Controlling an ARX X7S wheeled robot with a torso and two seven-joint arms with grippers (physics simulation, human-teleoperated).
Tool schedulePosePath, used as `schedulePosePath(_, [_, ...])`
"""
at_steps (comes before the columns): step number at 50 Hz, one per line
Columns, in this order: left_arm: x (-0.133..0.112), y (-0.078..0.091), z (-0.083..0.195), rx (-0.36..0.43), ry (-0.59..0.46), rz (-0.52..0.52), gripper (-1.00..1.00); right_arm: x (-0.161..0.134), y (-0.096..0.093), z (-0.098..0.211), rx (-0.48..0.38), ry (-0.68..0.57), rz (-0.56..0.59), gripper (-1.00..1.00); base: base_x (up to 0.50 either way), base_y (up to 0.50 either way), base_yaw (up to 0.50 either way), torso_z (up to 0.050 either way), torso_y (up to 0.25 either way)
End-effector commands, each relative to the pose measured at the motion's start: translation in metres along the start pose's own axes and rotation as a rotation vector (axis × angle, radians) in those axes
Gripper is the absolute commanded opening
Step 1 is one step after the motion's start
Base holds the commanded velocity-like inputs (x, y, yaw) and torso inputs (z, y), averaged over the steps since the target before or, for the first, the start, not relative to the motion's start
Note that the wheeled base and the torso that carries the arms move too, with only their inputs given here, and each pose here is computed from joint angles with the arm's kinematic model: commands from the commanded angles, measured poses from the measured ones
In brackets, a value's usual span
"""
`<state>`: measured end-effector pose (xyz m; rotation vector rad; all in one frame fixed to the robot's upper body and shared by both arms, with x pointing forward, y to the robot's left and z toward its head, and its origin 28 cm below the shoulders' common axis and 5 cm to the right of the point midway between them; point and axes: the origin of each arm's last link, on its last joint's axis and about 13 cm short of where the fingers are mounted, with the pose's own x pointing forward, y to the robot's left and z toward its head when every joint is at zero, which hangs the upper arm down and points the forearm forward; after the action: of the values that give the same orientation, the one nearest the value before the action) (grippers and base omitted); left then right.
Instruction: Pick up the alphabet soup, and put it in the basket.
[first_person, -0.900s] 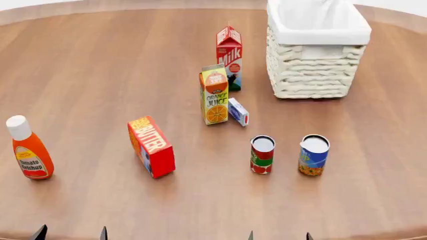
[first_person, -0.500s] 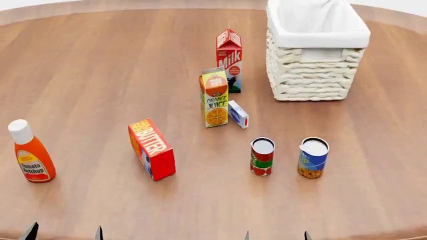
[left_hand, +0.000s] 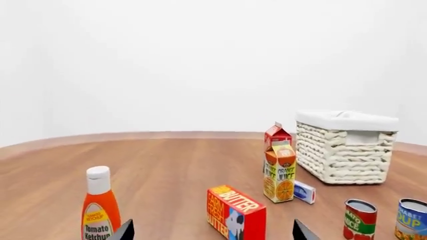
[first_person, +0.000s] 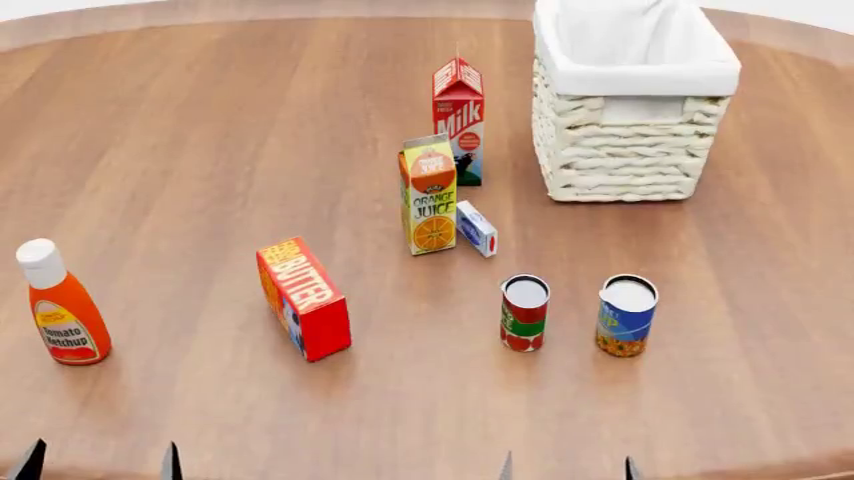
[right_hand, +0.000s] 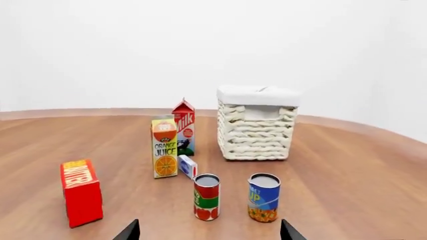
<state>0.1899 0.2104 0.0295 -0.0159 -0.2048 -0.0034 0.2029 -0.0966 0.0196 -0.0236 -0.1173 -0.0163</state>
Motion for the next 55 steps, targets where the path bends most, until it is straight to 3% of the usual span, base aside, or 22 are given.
schedulePosePath(1, [-0.001,0.010,0.008,-0.033,-0.035,0.049,1.00,-0.001,-0.011,0.009,0.043,-0.034,-0.057,1.00,0.00,0.00,0.00,0.000,0.000])
schedulePosePath(11, [-0.002,0.020,0.013,-0.052,-0.060,0.110,1.00,0.004,-0.019,0.009,0.061,-0.036,-0.105,1.00,0.00,0.00,0.00,0.000,0.000])
schedulePosePath(55, [0.000,0.019,0.012,-0.051,-0.069,0.110,1.00,0.008,-0.020,0.008,0.074,-0.021,-0.123,1.00,0.00,-0.09,0.00,0.000,0.000])
